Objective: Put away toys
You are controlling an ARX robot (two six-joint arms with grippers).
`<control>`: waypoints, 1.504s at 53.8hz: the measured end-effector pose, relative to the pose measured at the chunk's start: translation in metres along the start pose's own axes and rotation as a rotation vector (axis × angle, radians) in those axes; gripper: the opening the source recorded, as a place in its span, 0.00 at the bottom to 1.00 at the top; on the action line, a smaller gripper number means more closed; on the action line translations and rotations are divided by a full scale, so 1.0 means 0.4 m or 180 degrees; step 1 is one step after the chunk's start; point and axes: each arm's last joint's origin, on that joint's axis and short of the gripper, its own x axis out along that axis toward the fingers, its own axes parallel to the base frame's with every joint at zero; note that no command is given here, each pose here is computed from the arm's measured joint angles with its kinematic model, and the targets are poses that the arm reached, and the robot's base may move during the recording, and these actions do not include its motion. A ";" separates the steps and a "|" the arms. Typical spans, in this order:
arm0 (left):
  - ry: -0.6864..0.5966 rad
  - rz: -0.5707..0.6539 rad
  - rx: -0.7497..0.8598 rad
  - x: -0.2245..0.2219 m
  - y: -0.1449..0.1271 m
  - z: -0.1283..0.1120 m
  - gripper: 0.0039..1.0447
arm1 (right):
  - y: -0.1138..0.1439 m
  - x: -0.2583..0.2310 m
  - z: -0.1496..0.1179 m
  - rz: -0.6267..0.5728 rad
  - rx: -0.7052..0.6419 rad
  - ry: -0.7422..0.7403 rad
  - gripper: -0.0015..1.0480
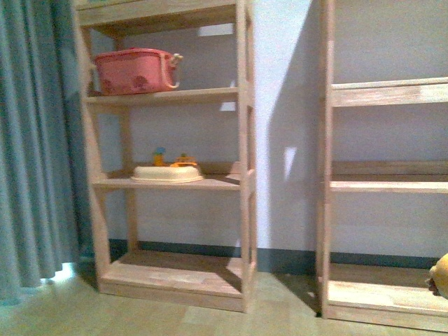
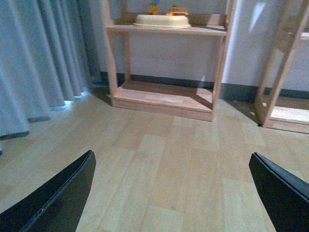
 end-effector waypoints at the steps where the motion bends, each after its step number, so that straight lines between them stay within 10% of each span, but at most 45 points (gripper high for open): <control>1: 0.0000 -0.0002 0.0000 0.000 0.000 0.000 0.94 | 0.000 0.000 0.000 0.0000 0.0000 0.0000 0.06; 81: 0.0000 -0.0006 0.0000 0.000 0.000 0.000 0.94 | 0.000 0.000 0.000 0.0002 0.0000 -0.0001 0.06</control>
